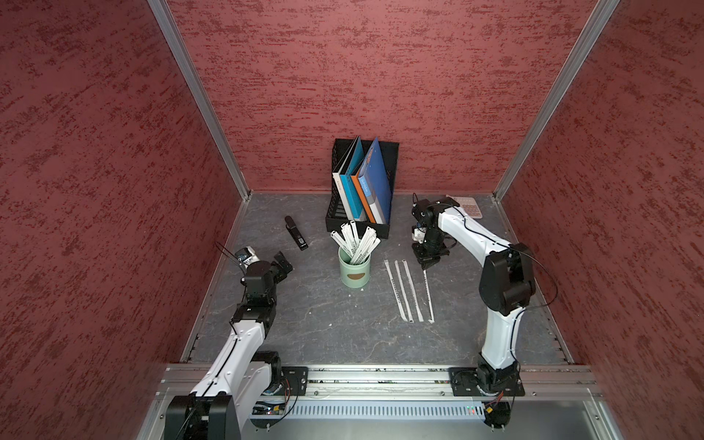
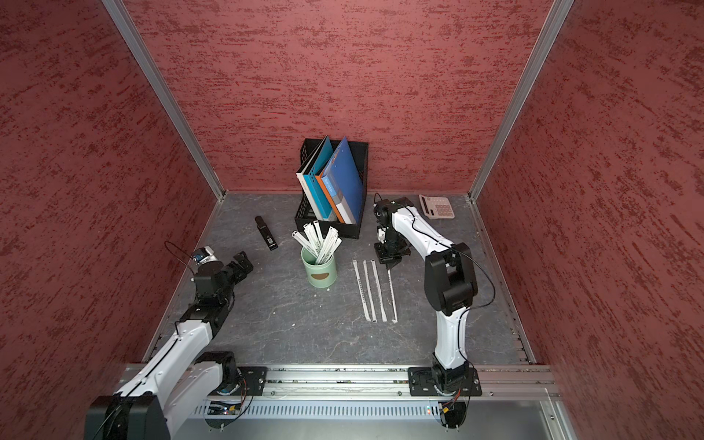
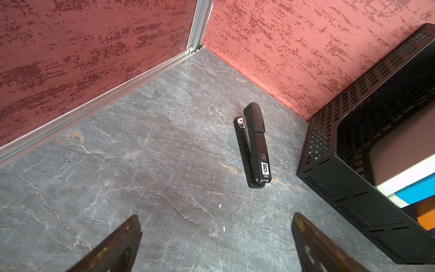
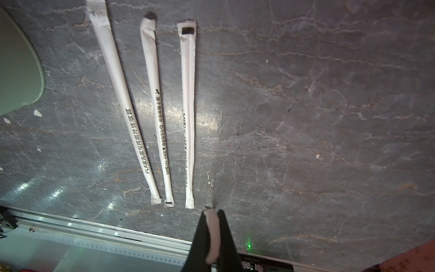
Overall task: Take the straws out of the storage container
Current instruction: Place the straw at the center of the board.
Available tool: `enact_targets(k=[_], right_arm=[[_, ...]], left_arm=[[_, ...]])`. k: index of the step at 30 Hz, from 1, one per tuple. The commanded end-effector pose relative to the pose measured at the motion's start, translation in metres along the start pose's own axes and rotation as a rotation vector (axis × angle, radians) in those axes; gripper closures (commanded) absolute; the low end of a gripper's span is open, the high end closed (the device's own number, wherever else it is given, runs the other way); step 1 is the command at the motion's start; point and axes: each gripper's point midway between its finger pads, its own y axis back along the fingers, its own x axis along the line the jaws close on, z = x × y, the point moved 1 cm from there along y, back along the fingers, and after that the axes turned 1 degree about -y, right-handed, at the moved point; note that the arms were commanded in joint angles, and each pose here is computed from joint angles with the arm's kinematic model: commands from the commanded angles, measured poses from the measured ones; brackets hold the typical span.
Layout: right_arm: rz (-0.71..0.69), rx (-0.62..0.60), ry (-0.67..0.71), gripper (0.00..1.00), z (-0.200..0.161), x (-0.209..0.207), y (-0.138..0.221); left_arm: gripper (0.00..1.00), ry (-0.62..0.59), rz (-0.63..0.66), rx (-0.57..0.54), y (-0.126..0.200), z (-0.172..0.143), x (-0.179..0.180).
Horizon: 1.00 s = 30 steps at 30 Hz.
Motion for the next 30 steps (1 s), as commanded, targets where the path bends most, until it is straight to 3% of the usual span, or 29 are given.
enact_targets(k=[1,30], right_arm=[[0.014,-0.025,0.003,0.98,0.012,0.0,0.0],[0.052,-0.023,-0.049,0.86,0.03,-0.006,-0.017]], left_arm=[[0.0,0.013,-0.004,-0.007,0.0,0.007,-0.003],[0.01,0.016,-0.004,-0.007,0.0,0.007,-0.003]])
